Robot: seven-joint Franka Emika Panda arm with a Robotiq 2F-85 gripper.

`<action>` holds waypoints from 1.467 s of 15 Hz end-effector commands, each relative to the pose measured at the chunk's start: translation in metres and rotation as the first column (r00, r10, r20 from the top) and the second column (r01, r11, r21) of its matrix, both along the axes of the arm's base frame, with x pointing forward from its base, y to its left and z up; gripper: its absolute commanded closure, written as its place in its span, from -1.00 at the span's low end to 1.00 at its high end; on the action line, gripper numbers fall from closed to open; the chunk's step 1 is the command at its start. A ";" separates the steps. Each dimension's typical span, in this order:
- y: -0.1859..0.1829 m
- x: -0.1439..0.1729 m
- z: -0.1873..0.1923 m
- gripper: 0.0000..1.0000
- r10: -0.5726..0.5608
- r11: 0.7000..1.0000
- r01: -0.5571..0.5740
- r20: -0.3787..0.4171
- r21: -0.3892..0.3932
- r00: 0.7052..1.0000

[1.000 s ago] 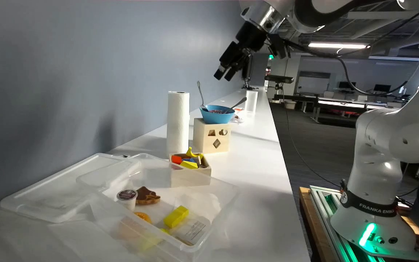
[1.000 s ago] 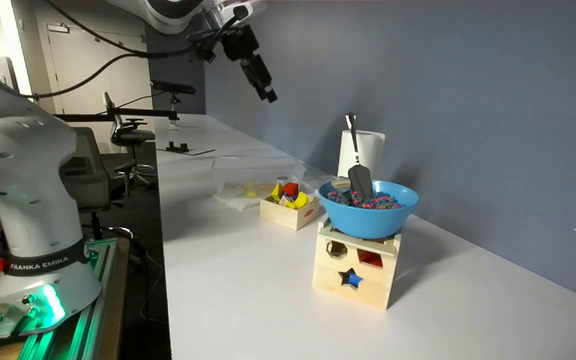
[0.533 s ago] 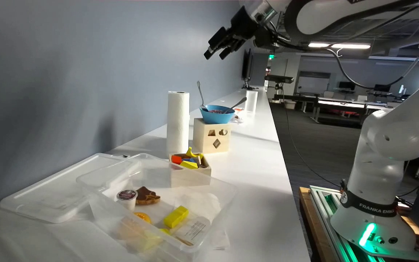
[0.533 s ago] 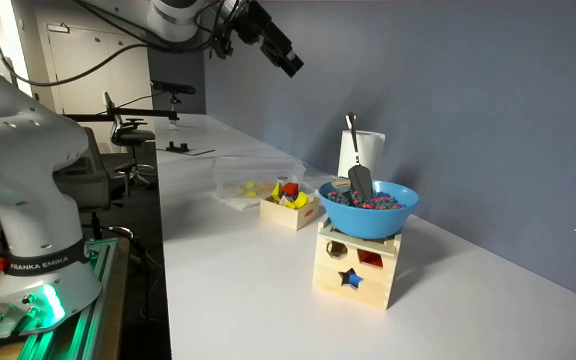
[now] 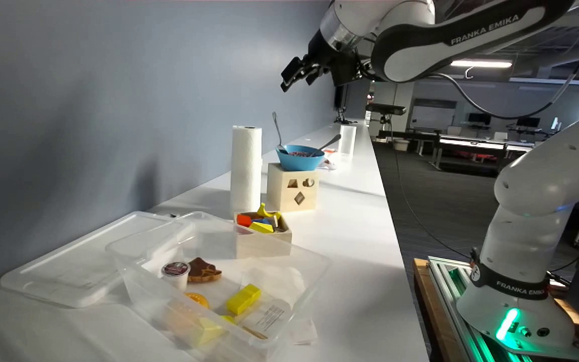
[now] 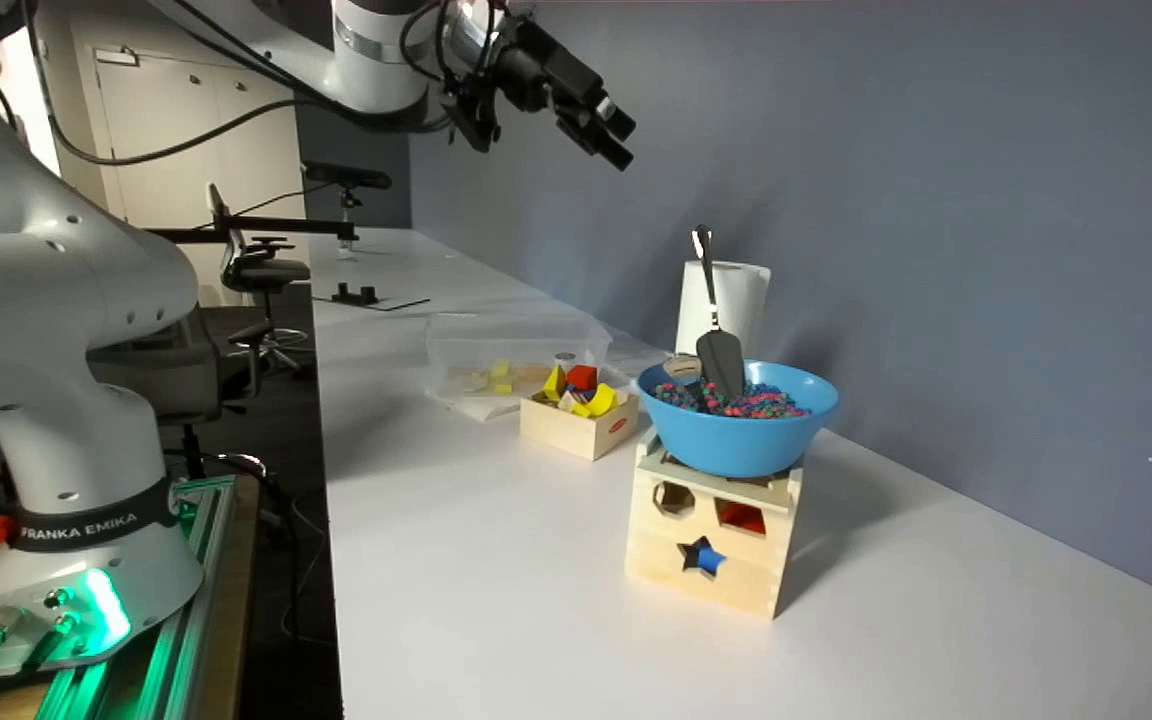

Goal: Put the cake knife directly onto the counter

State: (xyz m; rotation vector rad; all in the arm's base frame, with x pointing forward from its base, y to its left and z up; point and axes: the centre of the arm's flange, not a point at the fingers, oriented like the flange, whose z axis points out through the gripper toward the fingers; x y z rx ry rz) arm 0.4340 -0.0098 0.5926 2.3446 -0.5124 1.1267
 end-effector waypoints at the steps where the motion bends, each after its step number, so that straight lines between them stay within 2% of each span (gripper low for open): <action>1: 0.002 0.003 -0.006 -1.00 -0.005 1.000 0.005 -0.013 0.000 1.000; 10: 0.013 0.019 -0.024 -1.00 0.012 1.000 -0.011 -0.054 0.027 0.998; 22: 0.009 0.053 -0.045 -1.00 -0.009 0.999 0.007 -0.034 -0.050 0.999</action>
